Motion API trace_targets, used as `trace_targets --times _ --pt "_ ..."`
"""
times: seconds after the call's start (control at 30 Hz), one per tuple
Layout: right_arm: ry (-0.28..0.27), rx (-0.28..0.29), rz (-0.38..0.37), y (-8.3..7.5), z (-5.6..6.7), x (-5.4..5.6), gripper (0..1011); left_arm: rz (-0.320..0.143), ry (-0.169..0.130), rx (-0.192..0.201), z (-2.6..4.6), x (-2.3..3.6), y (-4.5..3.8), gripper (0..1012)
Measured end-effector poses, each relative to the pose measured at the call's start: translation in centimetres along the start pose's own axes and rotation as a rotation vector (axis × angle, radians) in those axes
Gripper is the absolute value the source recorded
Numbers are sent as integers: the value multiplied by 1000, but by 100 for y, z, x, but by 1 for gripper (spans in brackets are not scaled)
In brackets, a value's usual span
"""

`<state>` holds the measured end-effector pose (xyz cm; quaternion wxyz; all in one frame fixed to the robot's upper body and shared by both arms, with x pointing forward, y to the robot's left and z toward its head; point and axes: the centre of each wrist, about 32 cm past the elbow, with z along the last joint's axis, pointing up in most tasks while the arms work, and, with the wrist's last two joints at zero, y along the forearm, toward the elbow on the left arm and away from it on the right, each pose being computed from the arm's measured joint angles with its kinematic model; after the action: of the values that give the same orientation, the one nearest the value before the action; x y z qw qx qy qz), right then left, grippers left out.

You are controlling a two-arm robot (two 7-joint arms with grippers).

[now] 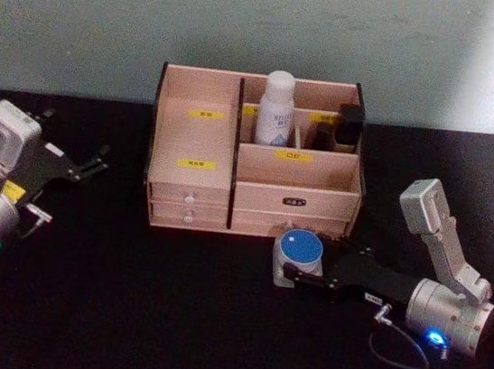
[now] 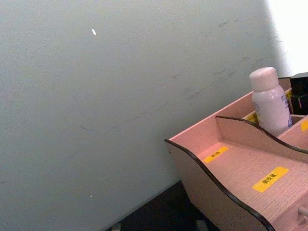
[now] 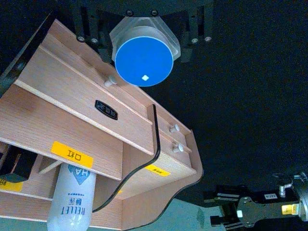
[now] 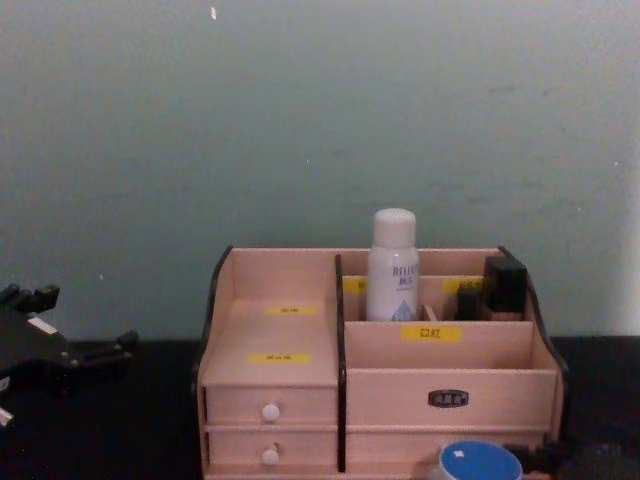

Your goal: Pick up the facial cleanser and watermelon frost from the table and place them into the tiered storage box.

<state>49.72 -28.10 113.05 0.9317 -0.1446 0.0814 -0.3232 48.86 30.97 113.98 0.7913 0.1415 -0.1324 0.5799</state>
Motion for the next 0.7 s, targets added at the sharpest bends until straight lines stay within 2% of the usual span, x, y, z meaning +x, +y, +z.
trace_targets --times 0.3,0.7 --pt "0 0 0 0 0 0 706 0 0 0 0 0 0 1001" --pt "0 0 0 0 0 0 704 0 0 0 0 0 0 1001"
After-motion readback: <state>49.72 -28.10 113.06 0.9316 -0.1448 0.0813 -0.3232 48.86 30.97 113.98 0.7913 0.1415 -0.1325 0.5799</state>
